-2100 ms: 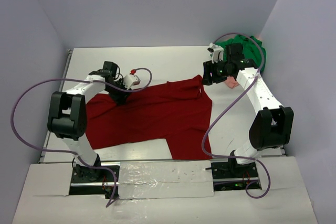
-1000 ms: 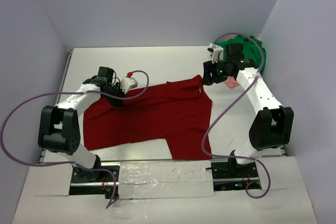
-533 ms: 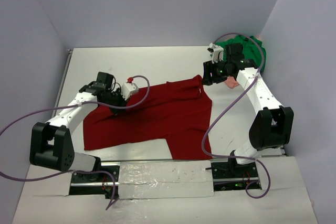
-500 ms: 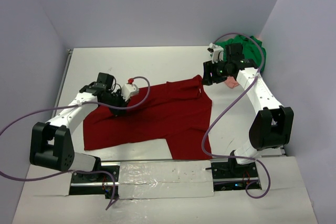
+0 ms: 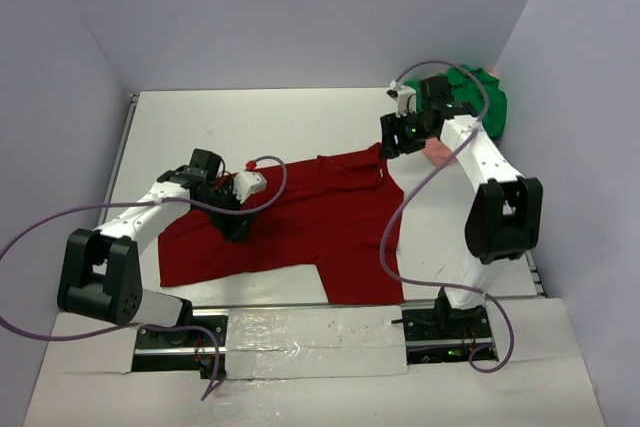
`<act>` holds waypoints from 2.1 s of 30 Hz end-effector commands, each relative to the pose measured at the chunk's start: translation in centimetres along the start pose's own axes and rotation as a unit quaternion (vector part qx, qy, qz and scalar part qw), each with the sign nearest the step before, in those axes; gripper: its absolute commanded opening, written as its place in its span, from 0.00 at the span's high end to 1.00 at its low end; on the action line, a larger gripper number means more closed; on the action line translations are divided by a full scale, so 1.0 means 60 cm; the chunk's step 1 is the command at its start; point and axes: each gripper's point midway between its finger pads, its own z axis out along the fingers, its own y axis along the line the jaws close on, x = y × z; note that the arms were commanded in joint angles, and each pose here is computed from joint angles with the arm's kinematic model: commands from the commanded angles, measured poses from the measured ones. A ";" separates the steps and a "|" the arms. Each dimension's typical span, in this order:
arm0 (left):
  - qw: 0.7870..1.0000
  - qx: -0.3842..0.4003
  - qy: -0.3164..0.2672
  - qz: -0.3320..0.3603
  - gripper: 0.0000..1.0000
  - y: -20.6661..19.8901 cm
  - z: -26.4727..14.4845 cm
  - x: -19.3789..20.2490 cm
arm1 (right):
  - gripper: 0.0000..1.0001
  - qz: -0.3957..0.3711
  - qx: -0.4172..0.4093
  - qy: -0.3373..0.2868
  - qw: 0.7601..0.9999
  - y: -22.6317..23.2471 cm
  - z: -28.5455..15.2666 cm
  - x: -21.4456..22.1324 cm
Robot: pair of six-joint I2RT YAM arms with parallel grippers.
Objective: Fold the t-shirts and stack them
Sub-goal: Fold the tshirt
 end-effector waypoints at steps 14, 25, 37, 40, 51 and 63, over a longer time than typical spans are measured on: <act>0.938 -0.261 -0.213 -0.082 0.10 0.154 -0.104 -0.176 | 0.39 0.033 -0.070 0.093 0.993 -0.013 0.168 0.021; 0.929 -0.282 -0.219 -0.097 0.10 0.157 -0.115 -0.167 | 0.39 0.005 -0.007 0.061 0.998 -0.054 0.194 -0.024; 0.931 -0.279 -0.213 -0.102 0.10 0.148 -0.112 -0.152 | 0.39 0.001 0.038 0.072 0.997 -0.092 0.219 -0.028; 0.932 -0.278 -0.211 -0.102 0.10 0.148 -0.111 -0.151 | 0.40 0.005 0.040 0.078 0.996 -0.095 0.220 -0.023; 0.934 -0.271 -0.208 -0.102 0.11 0.148 -0.106 -0.153 | 0.96 0.019 0.022 0.092 0.995 -0.081 0.217 -0.003; 0.938 -0.264 -0.198 -0.103 0.11 0.148 -0.091 -0.144 | 1.00 0.004 0.021 0.085 0.996 -0.057 0.171 0.001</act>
